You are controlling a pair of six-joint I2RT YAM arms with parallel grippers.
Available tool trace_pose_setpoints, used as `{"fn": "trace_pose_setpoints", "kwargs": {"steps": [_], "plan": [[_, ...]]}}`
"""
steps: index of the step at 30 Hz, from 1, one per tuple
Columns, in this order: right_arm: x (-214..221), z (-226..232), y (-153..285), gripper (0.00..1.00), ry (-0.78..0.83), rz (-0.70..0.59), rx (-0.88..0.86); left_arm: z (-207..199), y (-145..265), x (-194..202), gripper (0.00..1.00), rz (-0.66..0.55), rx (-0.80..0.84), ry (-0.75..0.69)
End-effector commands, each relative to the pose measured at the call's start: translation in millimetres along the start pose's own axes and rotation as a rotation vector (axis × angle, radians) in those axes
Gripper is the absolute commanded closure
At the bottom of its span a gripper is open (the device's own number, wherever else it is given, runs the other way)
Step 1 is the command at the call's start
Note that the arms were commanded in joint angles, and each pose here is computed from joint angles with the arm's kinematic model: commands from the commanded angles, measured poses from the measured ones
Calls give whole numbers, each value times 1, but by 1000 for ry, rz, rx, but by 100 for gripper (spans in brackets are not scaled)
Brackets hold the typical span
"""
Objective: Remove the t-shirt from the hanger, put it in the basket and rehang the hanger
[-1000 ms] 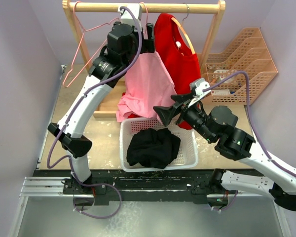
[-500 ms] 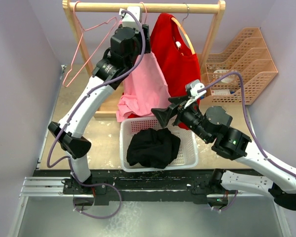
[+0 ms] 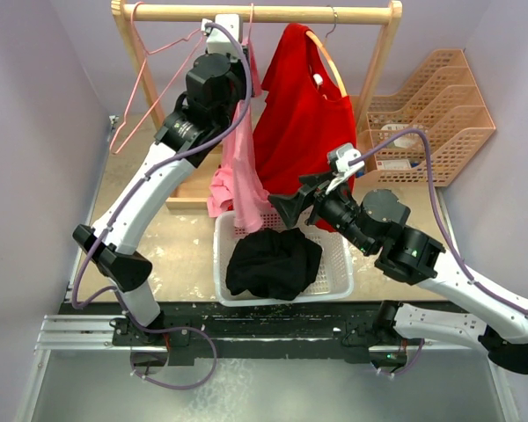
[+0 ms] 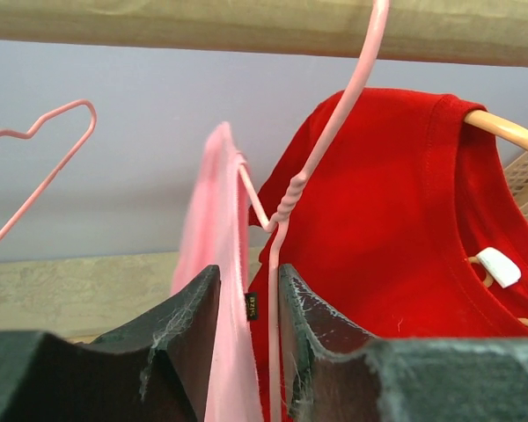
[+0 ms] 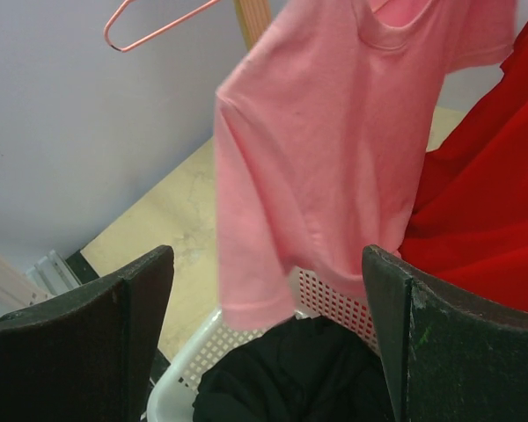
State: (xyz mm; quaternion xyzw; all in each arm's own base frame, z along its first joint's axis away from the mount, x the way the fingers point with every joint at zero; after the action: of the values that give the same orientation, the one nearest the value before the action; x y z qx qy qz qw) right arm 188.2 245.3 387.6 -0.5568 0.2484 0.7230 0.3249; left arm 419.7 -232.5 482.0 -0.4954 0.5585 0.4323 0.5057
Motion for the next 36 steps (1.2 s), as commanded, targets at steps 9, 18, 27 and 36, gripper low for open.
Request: {"fn": "trace_pose_setpoints", "kwargs": {"steps": [9,18,27,36], "plan": [[-11,7,1,12,-37,-48,-30,14,2,-22,74,-77,-41,3],[-10,6,2,12,-40,-47,-31,14,-4,-19,100,-95,-18,6],[-11,5,2,13,-42,-51,-21,11,2,-43,100,-225,49,-14],[-9,3,-2,14,-39,-50,-1,39,31,-96,100,-451,110,15]]}}
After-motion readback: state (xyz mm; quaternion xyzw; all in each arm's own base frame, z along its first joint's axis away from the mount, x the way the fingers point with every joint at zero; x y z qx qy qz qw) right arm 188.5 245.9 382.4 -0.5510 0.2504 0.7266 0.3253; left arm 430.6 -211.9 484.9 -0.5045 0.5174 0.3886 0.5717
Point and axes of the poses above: each gripper's point midway between its finger pads, its own y axis back along the fingers, its own z axis along the line the jaws close on, x = y × z, the point moved 3 cm from there along y, back along the fingers, and after that the axes turned 1 degree about -y, right-handed, at the moved point
